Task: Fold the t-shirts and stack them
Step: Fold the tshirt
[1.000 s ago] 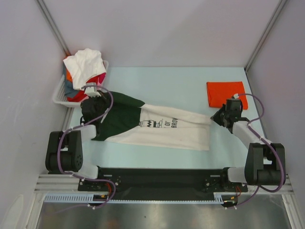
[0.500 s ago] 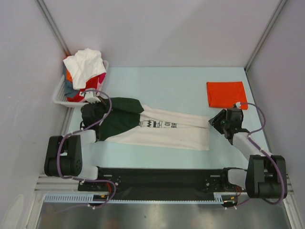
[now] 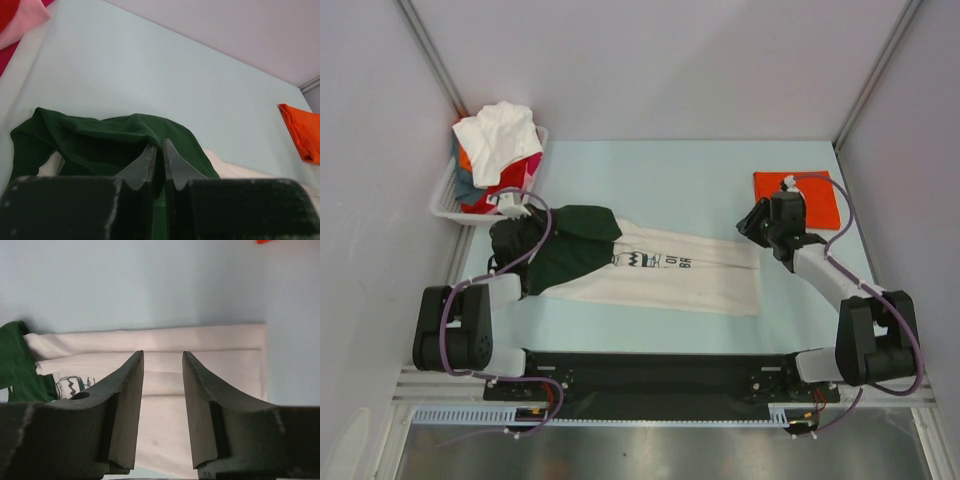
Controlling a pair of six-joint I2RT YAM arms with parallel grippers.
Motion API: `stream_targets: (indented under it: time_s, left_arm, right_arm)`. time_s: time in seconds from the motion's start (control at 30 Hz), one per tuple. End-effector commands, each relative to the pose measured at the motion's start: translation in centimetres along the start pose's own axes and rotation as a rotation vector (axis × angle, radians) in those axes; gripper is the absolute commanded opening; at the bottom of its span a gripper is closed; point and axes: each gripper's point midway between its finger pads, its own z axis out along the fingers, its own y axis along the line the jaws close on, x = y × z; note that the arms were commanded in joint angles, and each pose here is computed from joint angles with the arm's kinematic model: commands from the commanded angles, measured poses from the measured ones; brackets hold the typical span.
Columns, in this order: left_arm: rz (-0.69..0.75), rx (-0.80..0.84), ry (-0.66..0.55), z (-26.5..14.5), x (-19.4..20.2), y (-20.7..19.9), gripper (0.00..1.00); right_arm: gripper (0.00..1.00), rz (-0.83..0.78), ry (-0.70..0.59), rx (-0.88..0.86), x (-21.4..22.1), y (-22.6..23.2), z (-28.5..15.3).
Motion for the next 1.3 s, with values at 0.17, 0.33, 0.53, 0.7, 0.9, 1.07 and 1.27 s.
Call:
stream_targets:
  time_s: [0.17,0.33,0.53,0.7,0.9,1.07,1.27]
  left_arm:
    - [-0.105,-0.097,-0.032,-2.4,0.2,1.3,0.19]
    - [-0.138,-0.187,-0.001,-3.9,1.1,2.4,0.48]
    - [-0.133,-0.224,-0.028,-5.8,0.0,2.2,0.57]
    - [-0.22,-0.311,-0.116,-6.9,-1.5,3.0,1.0]
    - [-0.37,-0.212,-0.021,-5.1,-0.3,0.9,1.0]
    - [-0.289,-0.152,0.121,-1.4,0.0,-2.4,1.0]
    - [-0.18,-0.255,0.267,0.8,3.0,-4.4,1.0]
  right_arm:
    - [0.41,-0.072,0.078,-0.05,2.6,5.0,2.7]
    - [0.42,-0.182,0.218,-0.23,7.3,11.8,4.1]
    - [0.46,-0.202,0.322,-0.519,11.3,18.9,4.9]
    - [0.46,-0.261,0.404,-0.62,13.6,23.3,6.6]
    - [0.44,-0.296,0.481,-0.655,15.9,25.1,8.3]
    - [0.43,-0.307,0.544,-0.637,17.8,23.8,8.7]
    - [0.42,-0.37,0.579,-0.653,19.3,22.2,8.2]
